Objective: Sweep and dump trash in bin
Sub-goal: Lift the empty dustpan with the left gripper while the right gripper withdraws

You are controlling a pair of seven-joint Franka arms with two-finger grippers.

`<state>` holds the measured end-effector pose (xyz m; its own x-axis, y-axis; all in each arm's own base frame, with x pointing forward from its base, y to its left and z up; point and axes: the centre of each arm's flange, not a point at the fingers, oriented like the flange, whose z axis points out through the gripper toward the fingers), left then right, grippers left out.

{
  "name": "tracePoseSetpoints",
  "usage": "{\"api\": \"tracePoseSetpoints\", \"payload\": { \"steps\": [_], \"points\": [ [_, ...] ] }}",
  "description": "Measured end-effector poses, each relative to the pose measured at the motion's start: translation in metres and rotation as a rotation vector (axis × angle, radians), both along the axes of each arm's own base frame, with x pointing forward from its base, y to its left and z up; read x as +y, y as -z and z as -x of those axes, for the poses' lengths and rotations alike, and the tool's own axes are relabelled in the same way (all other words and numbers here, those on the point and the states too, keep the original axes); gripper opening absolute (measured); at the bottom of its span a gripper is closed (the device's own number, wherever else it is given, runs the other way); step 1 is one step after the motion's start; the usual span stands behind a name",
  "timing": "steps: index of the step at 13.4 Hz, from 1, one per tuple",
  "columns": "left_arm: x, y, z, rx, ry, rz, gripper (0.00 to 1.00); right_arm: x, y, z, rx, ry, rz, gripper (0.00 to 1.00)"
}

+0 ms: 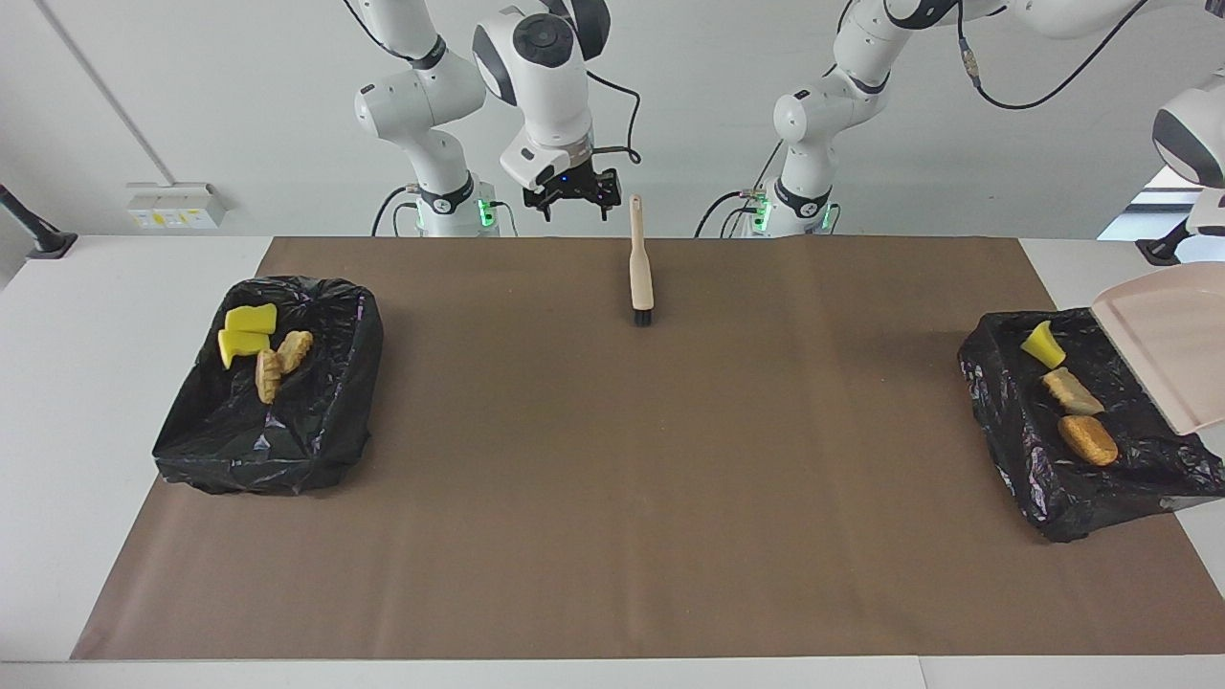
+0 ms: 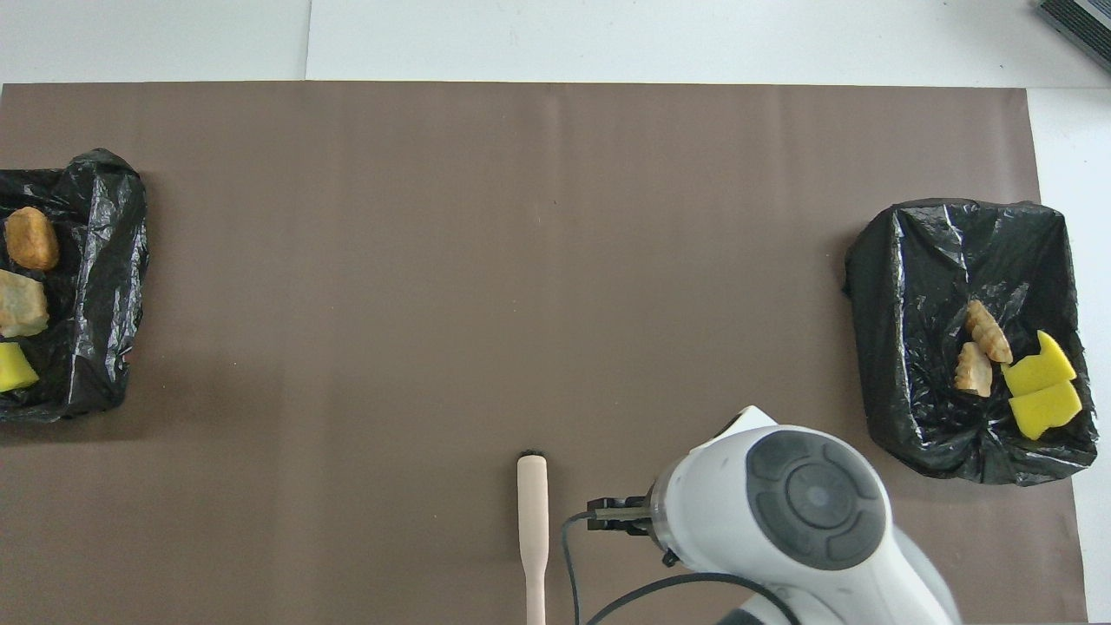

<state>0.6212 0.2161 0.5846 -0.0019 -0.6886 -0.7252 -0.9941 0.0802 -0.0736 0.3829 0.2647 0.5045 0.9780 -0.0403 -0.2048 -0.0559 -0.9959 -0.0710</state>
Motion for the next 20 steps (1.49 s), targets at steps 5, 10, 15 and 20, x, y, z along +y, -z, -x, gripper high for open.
{"api": "tracePoseSetpoints", "payload": {
  "steps": [5,10,15,20],
  "points": [
    [-0.114,0.034,-0.022,-0.090,-0.104,0.241,0.33,-0.084,-0.045,-0.041,-0.058,0.032,-0.012,1.00],
    [-0.282,0.130,-0.040,-0.206,-0.398,0.469,0.33,-0.124,-0.075,-0.062,-0.148,0.047,0.051,1.00],
    [-0.419,0.173,-0.018,-0.253,-0.713,0.653,0.33,-0.183,-0.110,-0.091,-0.225,0.094,0.052,1.00],
    [-0.528,0.191,0.017,-0.324,-0.958,0.735,0.33,-0.209,-0.126,-0.132,-0.245,0.068,0.073,1.00]
  ]
}}
